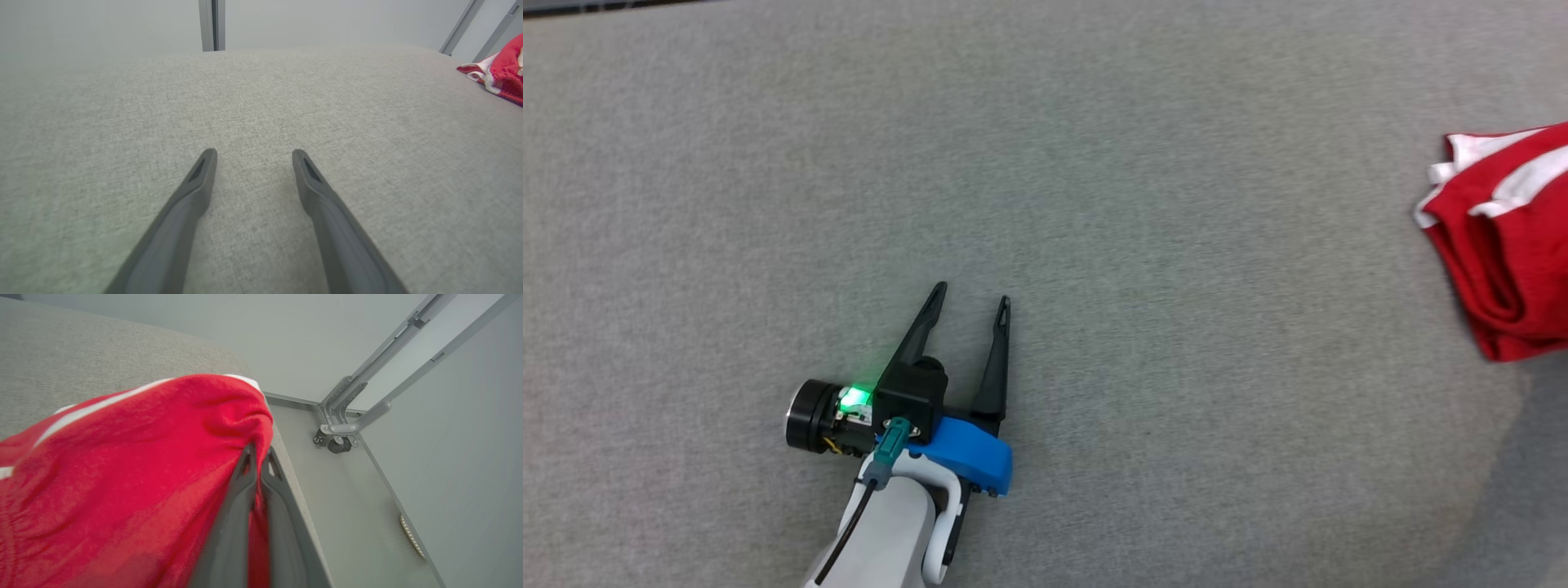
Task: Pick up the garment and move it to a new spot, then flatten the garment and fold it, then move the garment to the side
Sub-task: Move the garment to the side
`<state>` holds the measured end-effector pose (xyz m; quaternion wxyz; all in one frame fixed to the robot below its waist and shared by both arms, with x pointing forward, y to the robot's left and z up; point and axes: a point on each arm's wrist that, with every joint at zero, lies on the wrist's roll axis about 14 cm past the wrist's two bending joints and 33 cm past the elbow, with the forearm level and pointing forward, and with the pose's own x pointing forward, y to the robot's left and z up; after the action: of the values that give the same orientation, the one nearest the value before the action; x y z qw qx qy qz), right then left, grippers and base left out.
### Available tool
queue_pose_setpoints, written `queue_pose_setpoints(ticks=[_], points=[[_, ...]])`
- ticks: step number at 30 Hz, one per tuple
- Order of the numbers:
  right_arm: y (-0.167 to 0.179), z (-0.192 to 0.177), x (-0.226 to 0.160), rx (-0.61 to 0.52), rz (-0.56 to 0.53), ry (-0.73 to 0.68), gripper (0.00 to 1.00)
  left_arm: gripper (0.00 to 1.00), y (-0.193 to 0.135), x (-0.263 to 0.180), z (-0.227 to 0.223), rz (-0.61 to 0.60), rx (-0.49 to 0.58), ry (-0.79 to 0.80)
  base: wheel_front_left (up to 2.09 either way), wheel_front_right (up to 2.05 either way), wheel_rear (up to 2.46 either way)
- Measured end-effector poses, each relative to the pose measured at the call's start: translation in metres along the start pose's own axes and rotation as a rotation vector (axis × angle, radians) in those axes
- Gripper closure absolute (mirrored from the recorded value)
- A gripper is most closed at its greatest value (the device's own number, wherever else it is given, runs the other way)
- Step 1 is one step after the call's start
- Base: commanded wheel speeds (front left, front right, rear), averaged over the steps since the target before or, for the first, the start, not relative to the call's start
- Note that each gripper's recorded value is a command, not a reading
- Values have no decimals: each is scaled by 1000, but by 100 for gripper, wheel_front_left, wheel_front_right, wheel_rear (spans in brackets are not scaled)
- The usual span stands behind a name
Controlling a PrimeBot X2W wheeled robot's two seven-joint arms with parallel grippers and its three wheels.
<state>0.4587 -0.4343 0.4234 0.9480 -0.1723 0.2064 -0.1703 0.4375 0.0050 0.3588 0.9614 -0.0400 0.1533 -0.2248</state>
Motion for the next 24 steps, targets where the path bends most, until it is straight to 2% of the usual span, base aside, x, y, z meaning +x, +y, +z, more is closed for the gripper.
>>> queue_pose_setpoints(ticks=[1,2,3,6,10,13,17,24], points=[[0,-1,4,2,-9,4,56,0,3,0,-1,9,-6,1,0,0,0],[-1,-2,8,-12,-14,11,32,0,6,0,-2,17,-9,2,0,0,0],[-4,-3,11,-19,-29,15,0,0,8,0,-3,24,-12,2,0,0,0],[-19,-6,16,-23,-82,21,0,0,14,0,-4,40,-16,0,0,0,0],[-7,32,23,40,-101,-102,0,0,21,-2,3,67,-18,-16,0,0,0],[21,69,23,112,-57,-222,0,0,31,-7,10,101,-7,-31,0,0,0],[73,111,4,198,63,-362,0,0,43,-20,20,156,0,-51,0,0,0],[155,131,-48,334,272,-441,0,0,64,-48,42,251,4,-107,0,0,0]])
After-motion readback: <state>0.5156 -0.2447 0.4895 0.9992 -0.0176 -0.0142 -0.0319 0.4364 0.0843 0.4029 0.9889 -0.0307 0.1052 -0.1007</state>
